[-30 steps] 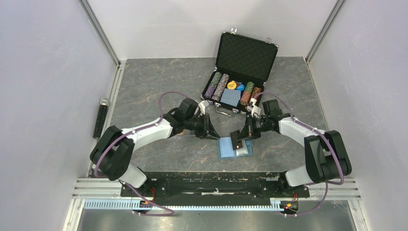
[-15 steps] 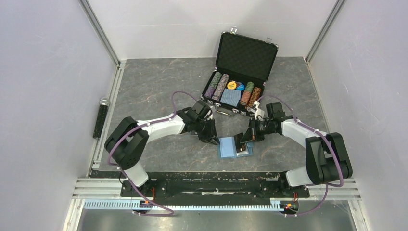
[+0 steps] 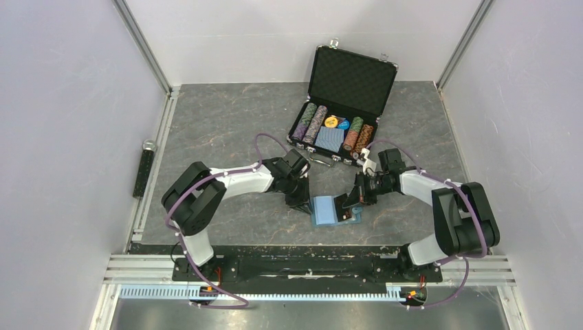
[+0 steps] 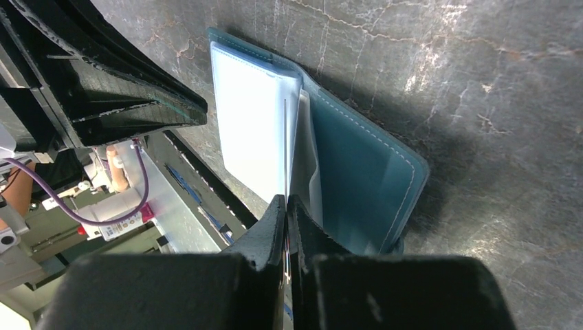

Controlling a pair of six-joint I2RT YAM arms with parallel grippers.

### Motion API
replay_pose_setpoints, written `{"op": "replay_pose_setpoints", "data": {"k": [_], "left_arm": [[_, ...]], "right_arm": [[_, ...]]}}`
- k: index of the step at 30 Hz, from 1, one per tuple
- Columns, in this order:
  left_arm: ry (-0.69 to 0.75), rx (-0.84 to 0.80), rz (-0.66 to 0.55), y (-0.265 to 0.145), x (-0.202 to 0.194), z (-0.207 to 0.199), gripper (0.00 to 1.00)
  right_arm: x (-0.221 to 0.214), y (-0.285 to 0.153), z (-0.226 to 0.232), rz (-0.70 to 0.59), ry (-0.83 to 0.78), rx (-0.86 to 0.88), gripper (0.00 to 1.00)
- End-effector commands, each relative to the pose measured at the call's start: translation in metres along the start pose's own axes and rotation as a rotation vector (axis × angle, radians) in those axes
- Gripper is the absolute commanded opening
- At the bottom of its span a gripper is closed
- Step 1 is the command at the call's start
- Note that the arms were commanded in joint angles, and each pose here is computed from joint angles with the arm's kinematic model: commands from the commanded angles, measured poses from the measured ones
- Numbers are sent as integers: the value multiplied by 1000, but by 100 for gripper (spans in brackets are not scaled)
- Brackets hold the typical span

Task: Put the credit cards into the card holder
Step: Insert the credit card into the card holder.

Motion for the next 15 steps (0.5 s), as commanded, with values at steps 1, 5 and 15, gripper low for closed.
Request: {"op": "replay_pose_setpoints", "data": {"k": [1, 5, 15], "left_arm": [[58, 17, -17, 4, 9, -1, 15], [60, 28, -7, 8, 9, 1, 14], [65, 54, 12, 13, 6, 6, 13]], "right_arm": [[3, 3, 0, -8, -13, 28, 0], [2, 5, -1, 1, -3, 34, 0], [5, 9, 2, -5, 11, 63, 0]]}}
Point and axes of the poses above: each gripper's point midway between its finger pads, its own y axis out along the fingers, its own z axis along the line the jaws close on, x = y × z, the point moved 1 cm from there along -y, back along the fingers, and after that the axes turned 2 degrees about -y, right-handed, at the moved point
